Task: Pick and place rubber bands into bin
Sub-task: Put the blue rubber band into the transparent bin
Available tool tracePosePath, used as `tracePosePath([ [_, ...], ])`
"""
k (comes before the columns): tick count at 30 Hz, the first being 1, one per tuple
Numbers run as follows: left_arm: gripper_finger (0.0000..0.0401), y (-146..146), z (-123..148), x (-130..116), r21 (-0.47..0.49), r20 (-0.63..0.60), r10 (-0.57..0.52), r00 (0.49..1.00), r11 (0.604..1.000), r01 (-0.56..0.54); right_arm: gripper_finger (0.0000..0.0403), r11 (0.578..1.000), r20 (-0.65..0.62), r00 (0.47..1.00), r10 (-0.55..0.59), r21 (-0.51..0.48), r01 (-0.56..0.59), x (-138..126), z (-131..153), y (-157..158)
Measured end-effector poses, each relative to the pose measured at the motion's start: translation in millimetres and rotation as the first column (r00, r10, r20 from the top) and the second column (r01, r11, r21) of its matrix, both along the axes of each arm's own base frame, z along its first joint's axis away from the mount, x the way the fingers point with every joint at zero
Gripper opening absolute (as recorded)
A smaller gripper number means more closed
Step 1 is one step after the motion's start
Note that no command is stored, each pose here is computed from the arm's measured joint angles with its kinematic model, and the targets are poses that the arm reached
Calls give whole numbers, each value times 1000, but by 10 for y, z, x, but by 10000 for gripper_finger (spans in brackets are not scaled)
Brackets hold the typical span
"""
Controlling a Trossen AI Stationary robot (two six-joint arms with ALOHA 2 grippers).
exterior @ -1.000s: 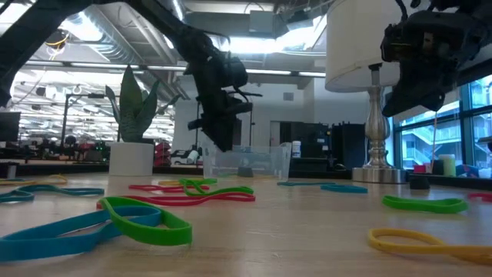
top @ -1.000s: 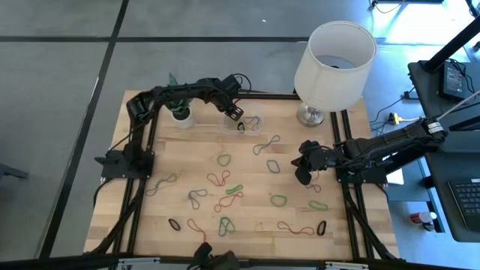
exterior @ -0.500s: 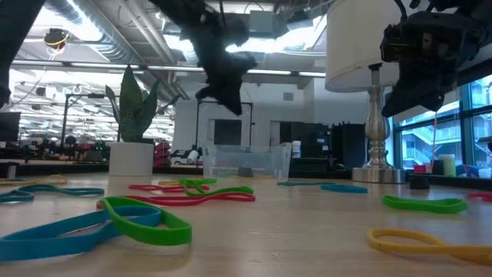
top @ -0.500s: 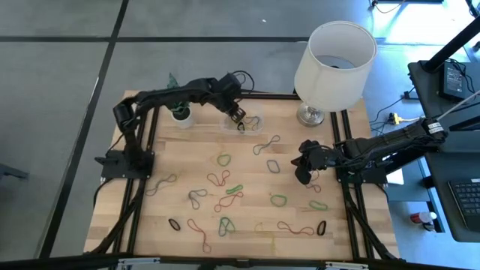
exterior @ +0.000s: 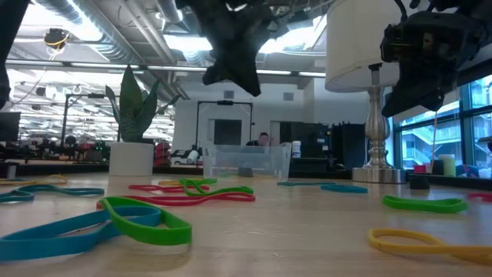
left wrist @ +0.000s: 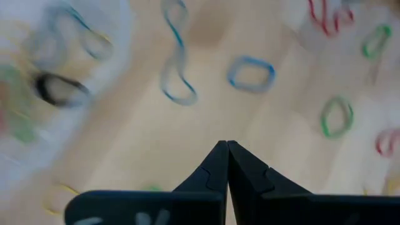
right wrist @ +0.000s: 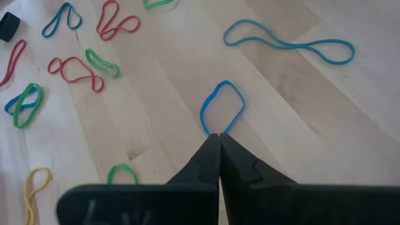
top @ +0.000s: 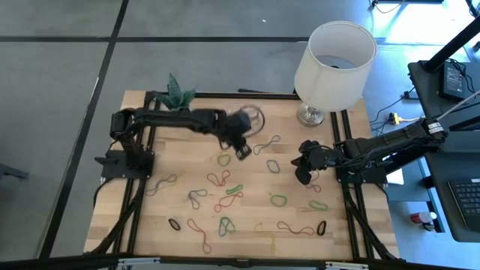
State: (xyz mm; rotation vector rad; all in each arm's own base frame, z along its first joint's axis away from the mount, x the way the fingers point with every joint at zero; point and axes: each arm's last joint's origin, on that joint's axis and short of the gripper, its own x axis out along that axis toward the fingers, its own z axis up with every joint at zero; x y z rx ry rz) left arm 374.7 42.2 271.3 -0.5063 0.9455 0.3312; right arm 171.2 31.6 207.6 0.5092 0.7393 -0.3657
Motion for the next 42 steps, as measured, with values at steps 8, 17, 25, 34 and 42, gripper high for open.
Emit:
tracePosePath([
  [8, 1, -726, -261, -80, 4, -82, -47, 996, 999, 47, 4, 999, -6, 999, 31, -30, -31, 0, 0, 0],
  [17, 1, -1113, -556, -281, 11, -106, -142, 984, 990, 143, 2, 999, -2, 999, 37, -1, -37, -8, 5, 61],
  [25, 1, -1168, -581, -700, 70, -22, -203, 979, 976, 204, 1, 998, -74, 996, 39, -52, -43, 318, 244, 234],
  [34, 1, -1087, -476, -1417, 153, 61, -233, 971, 963, 221, 13, 992, -337, 934, -120, -82, 98, 1002, 193, 92],
  [42, 1, -971, -503, -1843, 193, 122, -298, 947, 943, 272, 65, 979, -519, 835, -182, -17, 203, 1390, -246, -226],
])
